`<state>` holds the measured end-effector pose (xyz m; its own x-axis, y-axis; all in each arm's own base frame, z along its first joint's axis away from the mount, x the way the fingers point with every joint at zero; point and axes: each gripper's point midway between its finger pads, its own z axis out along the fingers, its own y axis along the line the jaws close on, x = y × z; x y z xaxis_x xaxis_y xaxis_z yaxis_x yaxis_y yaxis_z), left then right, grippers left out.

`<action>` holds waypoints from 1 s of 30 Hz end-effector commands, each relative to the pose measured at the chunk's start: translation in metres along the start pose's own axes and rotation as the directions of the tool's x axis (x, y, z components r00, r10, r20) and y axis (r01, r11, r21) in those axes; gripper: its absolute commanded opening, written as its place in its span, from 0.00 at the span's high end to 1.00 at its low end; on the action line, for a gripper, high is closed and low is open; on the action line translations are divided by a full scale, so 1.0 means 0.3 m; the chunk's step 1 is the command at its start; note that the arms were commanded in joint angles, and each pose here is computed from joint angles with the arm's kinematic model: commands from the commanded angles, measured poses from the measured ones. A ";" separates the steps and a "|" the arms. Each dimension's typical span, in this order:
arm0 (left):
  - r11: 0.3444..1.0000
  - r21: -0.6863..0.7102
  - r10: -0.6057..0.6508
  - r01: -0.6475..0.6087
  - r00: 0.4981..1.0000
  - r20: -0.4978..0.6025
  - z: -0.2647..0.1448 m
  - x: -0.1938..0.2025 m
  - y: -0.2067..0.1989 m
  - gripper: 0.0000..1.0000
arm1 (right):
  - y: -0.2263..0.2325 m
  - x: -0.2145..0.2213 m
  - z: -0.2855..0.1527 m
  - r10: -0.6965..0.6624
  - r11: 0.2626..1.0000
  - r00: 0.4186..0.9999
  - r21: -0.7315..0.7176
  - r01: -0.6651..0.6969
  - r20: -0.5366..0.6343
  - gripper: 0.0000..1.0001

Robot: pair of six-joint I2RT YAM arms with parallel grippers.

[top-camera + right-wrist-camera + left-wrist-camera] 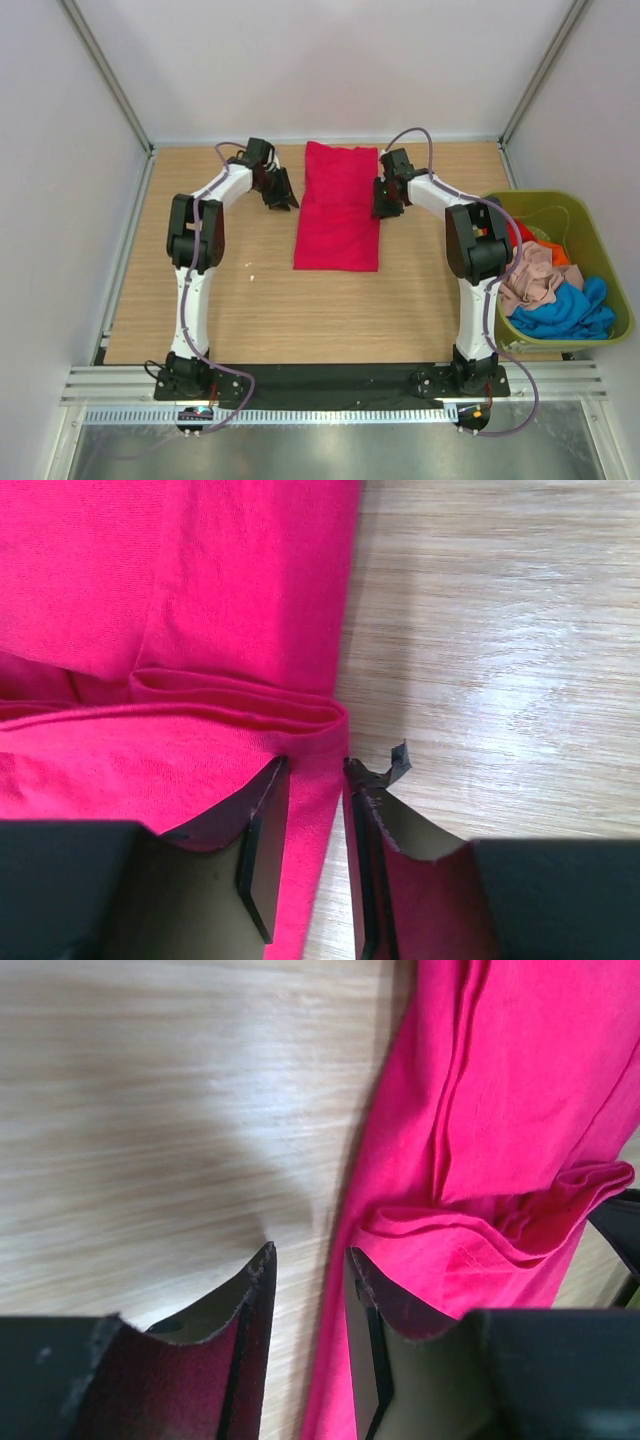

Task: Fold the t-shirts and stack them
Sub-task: Fold the tshirt

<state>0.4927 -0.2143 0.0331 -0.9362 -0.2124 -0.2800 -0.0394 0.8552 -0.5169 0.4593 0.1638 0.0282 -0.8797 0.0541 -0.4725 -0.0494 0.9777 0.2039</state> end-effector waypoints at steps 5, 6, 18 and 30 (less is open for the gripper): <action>0.979 0.118 0.155 -0.164 0.984 0.086 -0.100 -0.080 -0.112 0.63 | 0.044 -0.101 -0.107 -0.032 0.998 0.994 -0.056 0.038 0.101 0.60; 0.977 0.123 0.162 -0.171 0.983 0.082 -0.100 -0.077 -0.110 0.62 | 0.028 -0.109 -0.111 -0.015 0.998 0.995 -0.054 0.020 0.102 0.58; 0.963 0.179 0.198 -0.203 0.979 0.043 -0.051 -0.055 -0.115 0.58 | -0.002 -0.091 -0.062 0.056 0.990 0.997 -0.133 -0.048 0.059 0.55; 0.976 0.153 0.156 -0.157 0.988 0.020 -0.010 -0.051 -0.084 1.00 | -0.029 -0.085 -0.019 0.102 0.980 0.993 -0.177 -0.091 0.052 0.70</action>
<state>0.4986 -0.2297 0.0470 -0.9311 -0.0703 -0.3580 0.1631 0.7975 -0.5808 0.4683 0.1546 0.0364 -0.8746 0.1337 -0.4660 -0.0496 0.9315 0.3603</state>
